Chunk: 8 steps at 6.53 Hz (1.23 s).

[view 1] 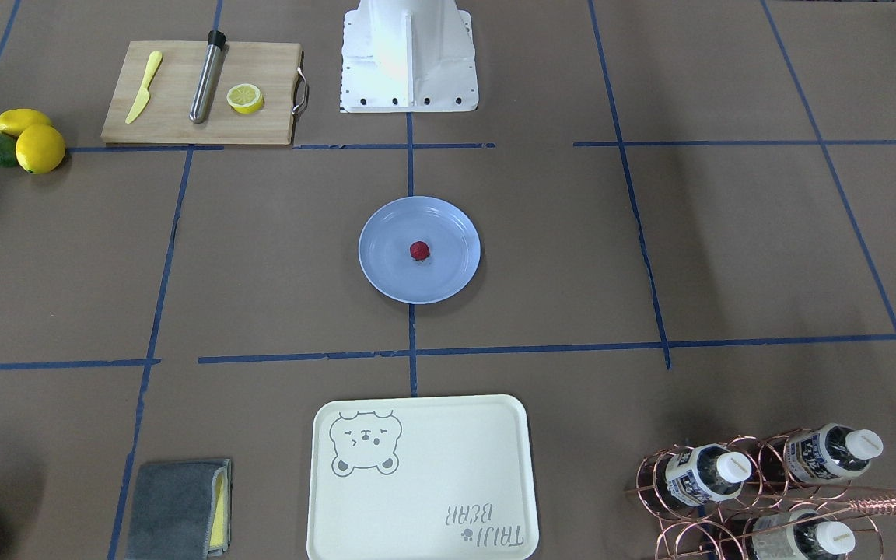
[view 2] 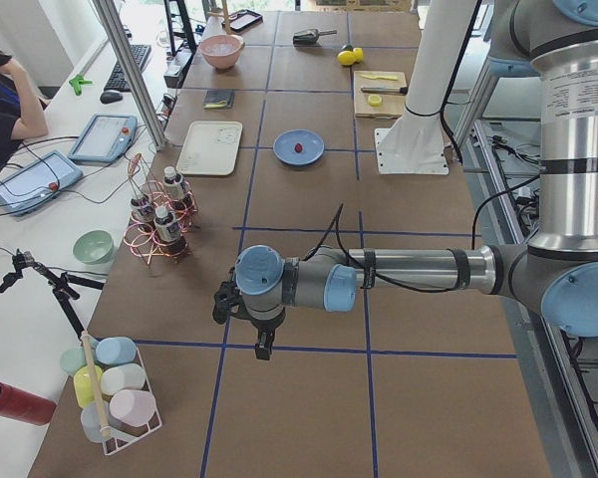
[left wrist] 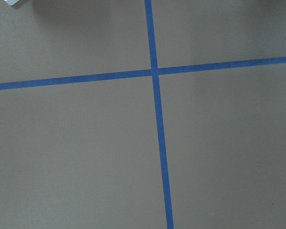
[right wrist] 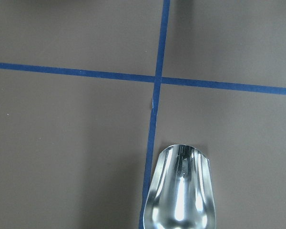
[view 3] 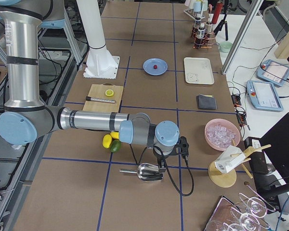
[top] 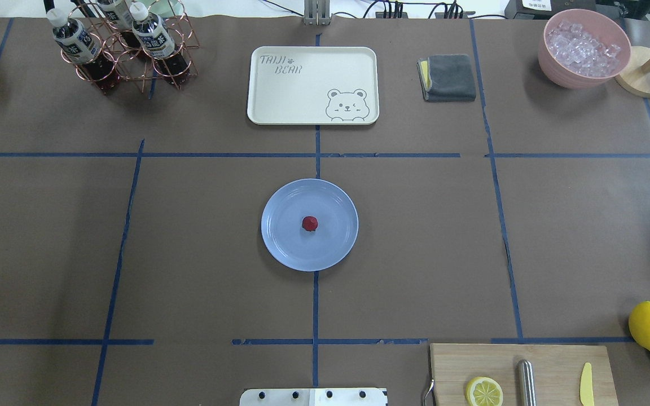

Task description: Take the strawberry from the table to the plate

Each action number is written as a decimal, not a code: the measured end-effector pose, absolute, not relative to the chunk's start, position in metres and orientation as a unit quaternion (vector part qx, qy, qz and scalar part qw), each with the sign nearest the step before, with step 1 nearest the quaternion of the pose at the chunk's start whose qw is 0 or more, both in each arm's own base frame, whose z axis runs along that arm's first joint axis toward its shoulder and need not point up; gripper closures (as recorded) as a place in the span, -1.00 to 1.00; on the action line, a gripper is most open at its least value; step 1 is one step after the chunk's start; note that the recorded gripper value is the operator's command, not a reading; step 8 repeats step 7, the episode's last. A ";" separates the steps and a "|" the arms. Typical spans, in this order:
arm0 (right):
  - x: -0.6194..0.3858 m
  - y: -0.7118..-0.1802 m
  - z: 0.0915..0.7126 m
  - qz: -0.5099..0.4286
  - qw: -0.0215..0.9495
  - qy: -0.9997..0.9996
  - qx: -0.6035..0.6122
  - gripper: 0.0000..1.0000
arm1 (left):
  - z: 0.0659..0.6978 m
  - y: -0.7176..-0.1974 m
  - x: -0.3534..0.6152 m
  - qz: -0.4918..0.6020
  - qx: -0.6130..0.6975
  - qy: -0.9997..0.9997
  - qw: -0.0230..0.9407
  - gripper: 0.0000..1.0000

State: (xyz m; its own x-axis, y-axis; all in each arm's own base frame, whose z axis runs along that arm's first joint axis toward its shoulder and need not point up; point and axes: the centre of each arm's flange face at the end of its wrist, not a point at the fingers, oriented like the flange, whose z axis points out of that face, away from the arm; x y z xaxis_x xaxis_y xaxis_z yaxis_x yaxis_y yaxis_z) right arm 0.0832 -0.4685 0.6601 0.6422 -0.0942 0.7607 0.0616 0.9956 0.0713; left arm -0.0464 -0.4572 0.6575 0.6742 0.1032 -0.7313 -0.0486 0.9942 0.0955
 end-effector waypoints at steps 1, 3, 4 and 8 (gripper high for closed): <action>0.083 -0.469 0.660 -0.043 0.906 -0.421 0.020 -1.00 | 0.659 -0.456 -0.046 0.041 0.033 0.401 0.914 -1.00; 0.083 -0.469 0.658 -0.043 0.906 -0.421 0.021 -1.00 | 0.660 -0.455 -0.046 0.041 0.033 0.401 0.914 -1.00; 0.083 -0.470 0.658 -0.044 0.906 -0.421 0.021 -1.00 | 0.660 -0.454 -0.046 0.041 0.032 0.401 0.914 -1.00; 0.083 -0.471 0.655 -0.044 0.906 -0.420 0.024 -1.00 | 0.663 -0.454 -0.046 0.040 0.031 0.401 0.915 -1.00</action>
